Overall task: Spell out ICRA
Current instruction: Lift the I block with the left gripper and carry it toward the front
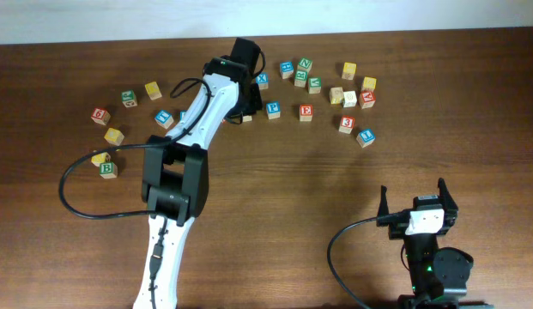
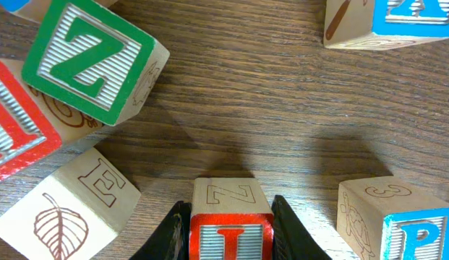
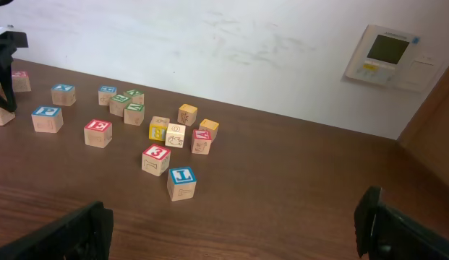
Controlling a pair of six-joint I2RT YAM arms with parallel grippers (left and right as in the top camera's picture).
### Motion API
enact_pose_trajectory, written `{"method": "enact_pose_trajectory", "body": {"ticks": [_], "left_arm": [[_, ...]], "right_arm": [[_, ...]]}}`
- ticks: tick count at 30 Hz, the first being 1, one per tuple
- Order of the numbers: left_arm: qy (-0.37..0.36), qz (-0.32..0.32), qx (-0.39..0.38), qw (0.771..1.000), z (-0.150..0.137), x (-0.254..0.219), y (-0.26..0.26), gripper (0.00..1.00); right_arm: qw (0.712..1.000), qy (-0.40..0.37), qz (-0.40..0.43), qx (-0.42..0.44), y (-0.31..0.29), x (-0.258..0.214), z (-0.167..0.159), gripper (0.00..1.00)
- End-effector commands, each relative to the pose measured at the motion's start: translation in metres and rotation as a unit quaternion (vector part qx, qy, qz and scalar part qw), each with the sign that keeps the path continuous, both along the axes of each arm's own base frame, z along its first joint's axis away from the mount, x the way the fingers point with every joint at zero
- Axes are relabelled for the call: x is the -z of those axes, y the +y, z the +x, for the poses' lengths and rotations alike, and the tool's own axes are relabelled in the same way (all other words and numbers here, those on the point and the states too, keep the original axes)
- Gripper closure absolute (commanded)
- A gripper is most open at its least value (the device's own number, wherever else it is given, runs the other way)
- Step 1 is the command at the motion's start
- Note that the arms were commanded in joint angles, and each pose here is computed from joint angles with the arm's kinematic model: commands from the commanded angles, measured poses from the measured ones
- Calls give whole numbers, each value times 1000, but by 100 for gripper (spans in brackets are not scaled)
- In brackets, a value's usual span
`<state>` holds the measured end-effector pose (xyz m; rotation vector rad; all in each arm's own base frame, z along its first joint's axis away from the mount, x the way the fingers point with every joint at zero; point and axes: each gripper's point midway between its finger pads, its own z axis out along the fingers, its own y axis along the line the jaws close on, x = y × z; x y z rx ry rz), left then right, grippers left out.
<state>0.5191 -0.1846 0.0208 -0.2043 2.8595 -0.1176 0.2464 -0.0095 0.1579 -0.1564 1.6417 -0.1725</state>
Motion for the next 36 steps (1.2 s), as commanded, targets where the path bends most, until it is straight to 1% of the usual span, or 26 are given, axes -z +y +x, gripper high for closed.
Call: {"method": "enact_pose_trajectory", "body": {"ticks": [1, 2, 5, 10, 15, 19, 25, 27, 33, 36], "left_arm": [[15, 11, 10, 1000, -7, -2, 2, 78], [18, 13, 13, 1000, -9, -7, 3, 76], [20, 15, 18, 1000, -12, -25, 4, 76], [7, 17, 32, 999, -24, -87, 10, 81], [-3, 15, 33, 999, -51, -147, 20, 82], [9, 23, 46, 999, -85, -182, 32, 82], [47, 42, 74, 995, -125, -203, 47, 81], [45, 41, 91, 994, -127, -205, 47, 81], [36, 39, 91, 994, -131, -214, 48, 77], [42, 41, 93, 994, -141, -216, 52, 76]], "right_arm": [[1000, 2, 2, -4, 2, 2, 0, 2], [1000, 2, 2, -4, 1, 2, 0, 2], [1000, 2, 2, -4, 2, 2, 0, 2], [1000, 2, 2, -4, 2, 2, 0, 1], [1000, 2, 2, -4, 2, 2, 0, 2], [1000, 2, 2, -4, 2, 2, 0, 2], [1000, 2, 2, -4, 1, 2, 0, 2], [1000, 2, 2, -4, 2, 2, 0, 2], [1000, 2, 2, -4, 2, 2, 0, 2], [1000, 2, 2, -4, 2, 2, 0, 2]]}}
